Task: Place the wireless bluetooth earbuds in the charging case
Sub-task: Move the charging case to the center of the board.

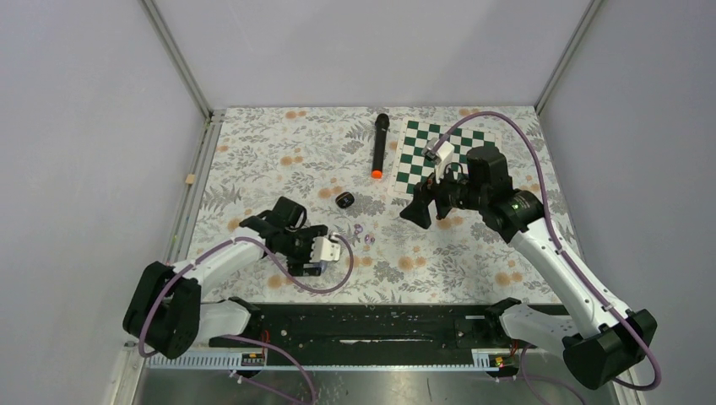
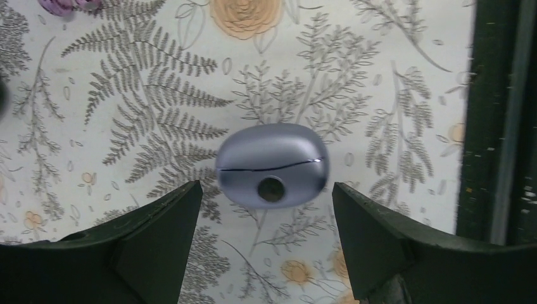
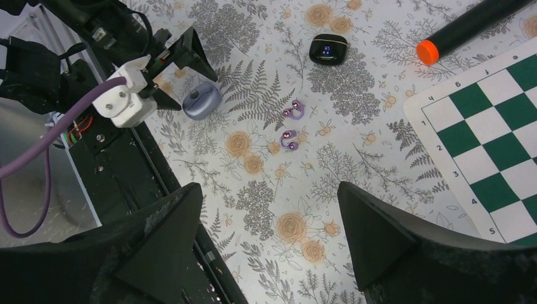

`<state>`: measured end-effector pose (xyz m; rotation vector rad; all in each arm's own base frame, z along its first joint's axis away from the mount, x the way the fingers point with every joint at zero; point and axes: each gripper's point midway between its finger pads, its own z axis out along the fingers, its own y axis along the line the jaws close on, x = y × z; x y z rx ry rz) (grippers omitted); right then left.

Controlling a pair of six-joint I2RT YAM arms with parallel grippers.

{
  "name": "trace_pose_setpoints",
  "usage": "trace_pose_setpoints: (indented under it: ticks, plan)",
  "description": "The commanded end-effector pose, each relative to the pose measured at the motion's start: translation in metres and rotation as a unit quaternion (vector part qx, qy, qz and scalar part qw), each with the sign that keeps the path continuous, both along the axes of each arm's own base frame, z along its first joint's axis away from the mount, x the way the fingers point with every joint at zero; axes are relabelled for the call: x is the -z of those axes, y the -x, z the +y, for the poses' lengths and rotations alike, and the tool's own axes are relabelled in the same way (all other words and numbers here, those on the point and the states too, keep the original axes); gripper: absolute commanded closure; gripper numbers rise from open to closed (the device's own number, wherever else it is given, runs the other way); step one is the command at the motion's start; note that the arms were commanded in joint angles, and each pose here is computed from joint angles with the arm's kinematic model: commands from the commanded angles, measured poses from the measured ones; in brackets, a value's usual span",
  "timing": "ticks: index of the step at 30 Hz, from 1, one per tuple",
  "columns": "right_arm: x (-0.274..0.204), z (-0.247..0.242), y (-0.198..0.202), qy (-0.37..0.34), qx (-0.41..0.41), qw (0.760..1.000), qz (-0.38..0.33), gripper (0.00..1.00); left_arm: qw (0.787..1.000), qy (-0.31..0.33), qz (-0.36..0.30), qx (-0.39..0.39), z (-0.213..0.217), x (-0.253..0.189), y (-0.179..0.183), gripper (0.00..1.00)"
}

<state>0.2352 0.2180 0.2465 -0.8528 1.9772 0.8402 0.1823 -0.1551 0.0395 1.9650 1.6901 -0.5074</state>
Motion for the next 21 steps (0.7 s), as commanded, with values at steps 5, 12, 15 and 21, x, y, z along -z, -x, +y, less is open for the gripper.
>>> trace_pose_setpoints:
  ticks: [5, 12, 15, 21]
  plan:
    - [-0.021, -0.008, -0.009, 0.003, 0.014, 0.998, -0.059, 0.13, 0.997, 0.015, -0.078, -0.004, -0.024, 0.003, -0.042, 0.24]
    - [-0.012, -0.010, -0.010, 0.006, 0.024, 0.999, -0.039, 0.13, 0.999, 0.008, -0.043, -0.010, -0.043, 0.015, -0.020, 0.35]
    - [-0.007, -0.011, -0.012, 0.012, 0.034, 0.999, -0.027, 0.13, 0.996, 0.020, -0.048, -0.070, -0.056, 0.009, -0.036, 0.38]
    - [-0.003, -0.012, -0.023, 0.020, 0.054, 0.998, -0.009, 0.13, 0.979, 0.038, -0.037, -0.197, -0.068, -0.019, -0.076, 0.31]
